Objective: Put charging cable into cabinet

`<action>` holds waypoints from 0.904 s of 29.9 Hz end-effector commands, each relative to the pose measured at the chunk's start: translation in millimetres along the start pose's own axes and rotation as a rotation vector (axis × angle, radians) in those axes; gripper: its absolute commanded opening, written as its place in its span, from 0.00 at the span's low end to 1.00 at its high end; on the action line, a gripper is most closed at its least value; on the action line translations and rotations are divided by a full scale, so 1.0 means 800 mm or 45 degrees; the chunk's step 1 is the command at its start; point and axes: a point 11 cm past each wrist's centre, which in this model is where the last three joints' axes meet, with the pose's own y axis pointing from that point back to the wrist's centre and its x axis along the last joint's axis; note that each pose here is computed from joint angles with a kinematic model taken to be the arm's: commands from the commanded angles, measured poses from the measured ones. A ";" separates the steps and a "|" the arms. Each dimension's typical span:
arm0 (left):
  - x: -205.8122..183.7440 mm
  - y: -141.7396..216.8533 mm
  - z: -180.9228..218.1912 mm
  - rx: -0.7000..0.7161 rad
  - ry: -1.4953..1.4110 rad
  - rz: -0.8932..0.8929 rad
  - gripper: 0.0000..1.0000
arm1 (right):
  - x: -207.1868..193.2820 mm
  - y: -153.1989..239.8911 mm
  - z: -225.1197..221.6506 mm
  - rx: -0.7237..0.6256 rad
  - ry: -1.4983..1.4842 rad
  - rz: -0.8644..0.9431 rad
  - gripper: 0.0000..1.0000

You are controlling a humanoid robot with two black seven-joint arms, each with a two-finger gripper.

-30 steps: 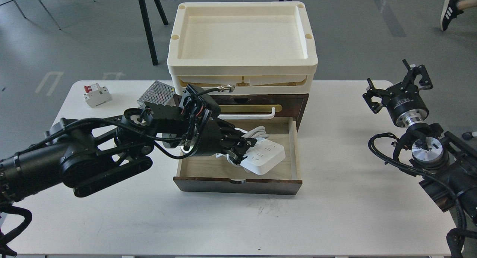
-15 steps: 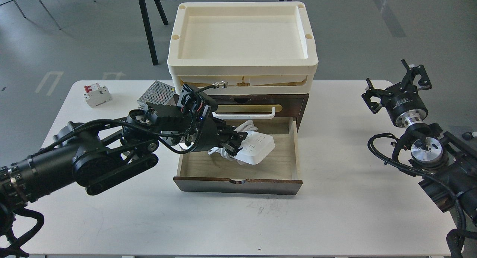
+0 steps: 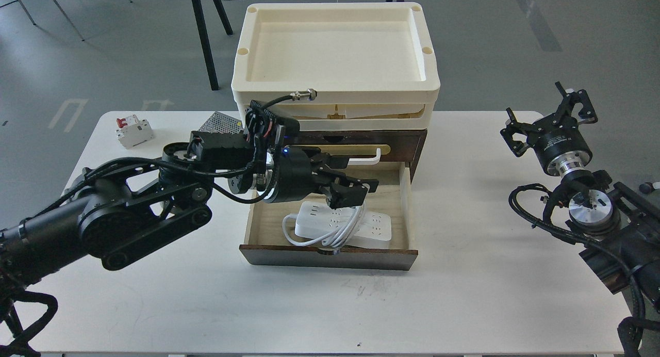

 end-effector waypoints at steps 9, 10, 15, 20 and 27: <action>0.199 0.164 -0.013 -0.688 0.962 0.789 1.00 | 0.001 0.000 -0.001 -0.001 0.002 0.002 1.00; 0.202 0.180 -0.032 -0.702 1.039 0.845 1.00 | 0.000 0.000 0.000 -0.002 0.000 0.000 1.00; 0.185 0.244 -0.124 -0.793 1.424 1.149 1.00 | -0.001 -0.001 -0.001 0.002 0.000 0.000 1.00; 0.116 0.275 -0.226 -0.640 1.742 1.374 1.00 | -0.001 -0.001 -0.001 0.002 -0.002 -0.002 1.00; 0.025 0.311 -0.309 -0.532 2.055 1.672 1.00 | -0.002 -0.002 -0.002 -0.009 0.005 0.003 1.00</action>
